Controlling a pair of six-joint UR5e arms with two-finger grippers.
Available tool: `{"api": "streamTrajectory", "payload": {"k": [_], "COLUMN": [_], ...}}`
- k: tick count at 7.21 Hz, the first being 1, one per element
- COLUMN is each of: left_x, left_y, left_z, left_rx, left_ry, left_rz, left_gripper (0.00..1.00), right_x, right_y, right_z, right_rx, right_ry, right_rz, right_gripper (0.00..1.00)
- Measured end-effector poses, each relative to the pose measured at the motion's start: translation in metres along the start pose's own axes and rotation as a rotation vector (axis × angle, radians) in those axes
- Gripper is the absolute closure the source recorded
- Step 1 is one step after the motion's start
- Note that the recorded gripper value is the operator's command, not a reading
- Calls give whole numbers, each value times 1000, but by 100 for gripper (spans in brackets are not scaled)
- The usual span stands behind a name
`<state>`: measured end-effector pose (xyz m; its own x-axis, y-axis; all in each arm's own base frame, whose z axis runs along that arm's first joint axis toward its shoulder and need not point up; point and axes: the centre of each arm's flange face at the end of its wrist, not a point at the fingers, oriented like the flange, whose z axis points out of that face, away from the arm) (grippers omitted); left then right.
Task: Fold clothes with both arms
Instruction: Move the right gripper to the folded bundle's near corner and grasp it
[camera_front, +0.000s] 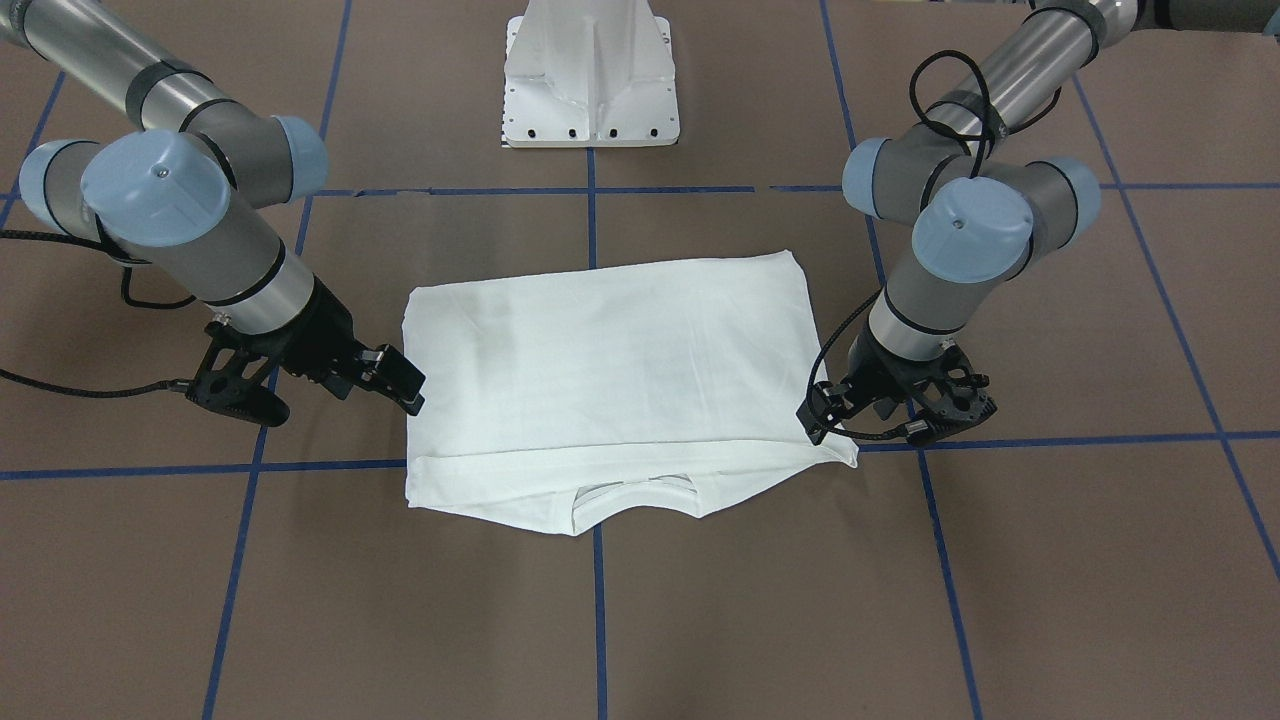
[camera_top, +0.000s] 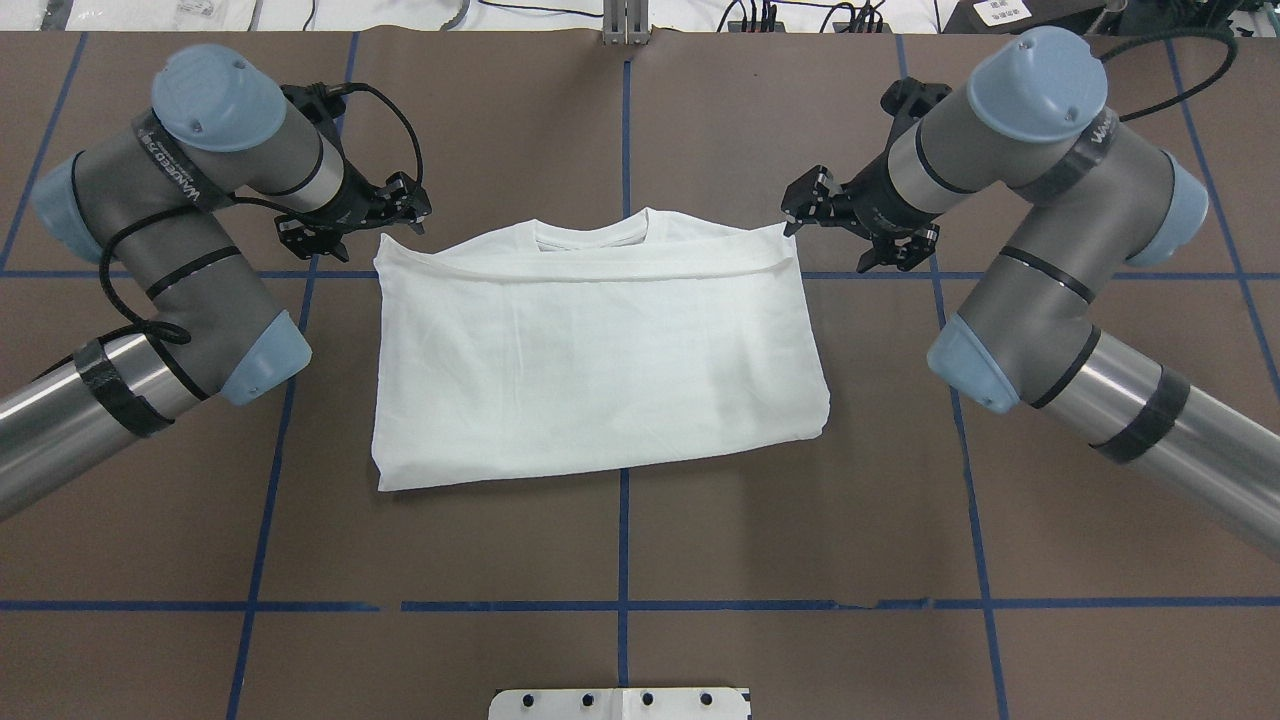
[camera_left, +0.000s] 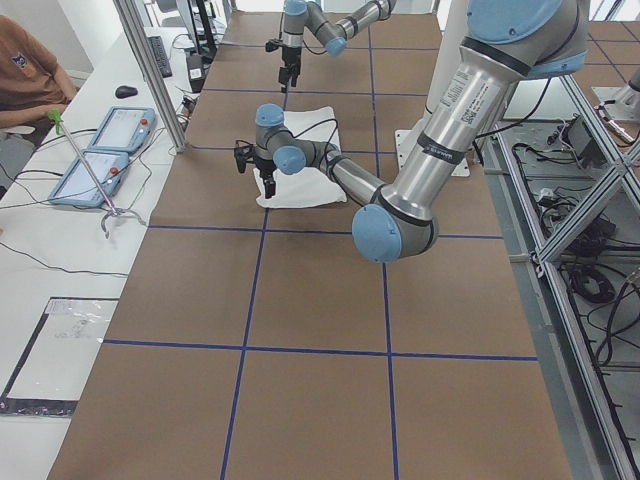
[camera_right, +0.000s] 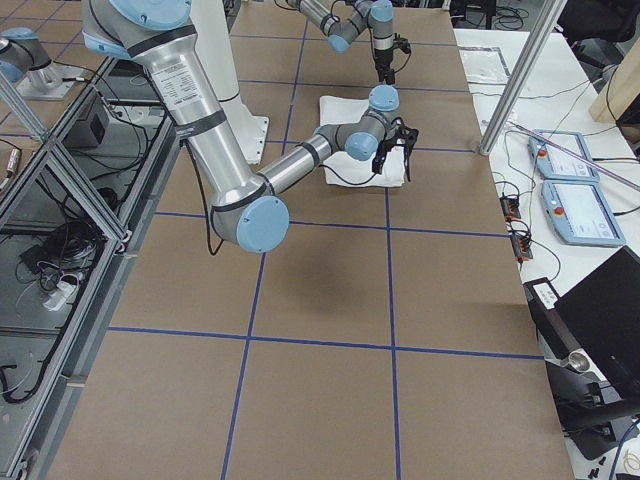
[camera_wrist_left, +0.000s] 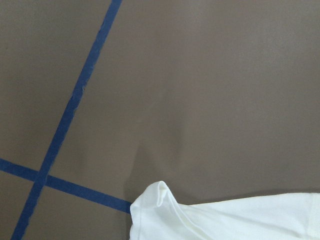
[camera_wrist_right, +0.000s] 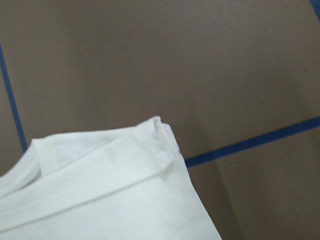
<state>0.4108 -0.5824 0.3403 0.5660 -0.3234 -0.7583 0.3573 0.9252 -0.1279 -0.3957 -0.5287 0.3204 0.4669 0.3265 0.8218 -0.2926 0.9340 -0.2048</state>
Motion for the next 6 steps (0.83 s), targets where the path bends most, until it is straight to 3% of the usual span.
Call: {"api": "streamTrajectory", "payload": {"k": [3,5,6], "left_x": [3,3,3], "left_y": [0,-1,-1], "left_z": [-5,-5,-5], "left_rx": [20,25,25], "left_ry": [7,6,6], "left_rz": [1,2,3], "left_gripper": [1,1,1], "right_x": [28,34,38], "right_y": [83,113,123], "right_z": [49,63,68], "right_rx": [-21,-37,-48], "right_ry": [75,96,105], "right_rz": [-24,-25,-25], "right_gripper": [0,0,10]}}
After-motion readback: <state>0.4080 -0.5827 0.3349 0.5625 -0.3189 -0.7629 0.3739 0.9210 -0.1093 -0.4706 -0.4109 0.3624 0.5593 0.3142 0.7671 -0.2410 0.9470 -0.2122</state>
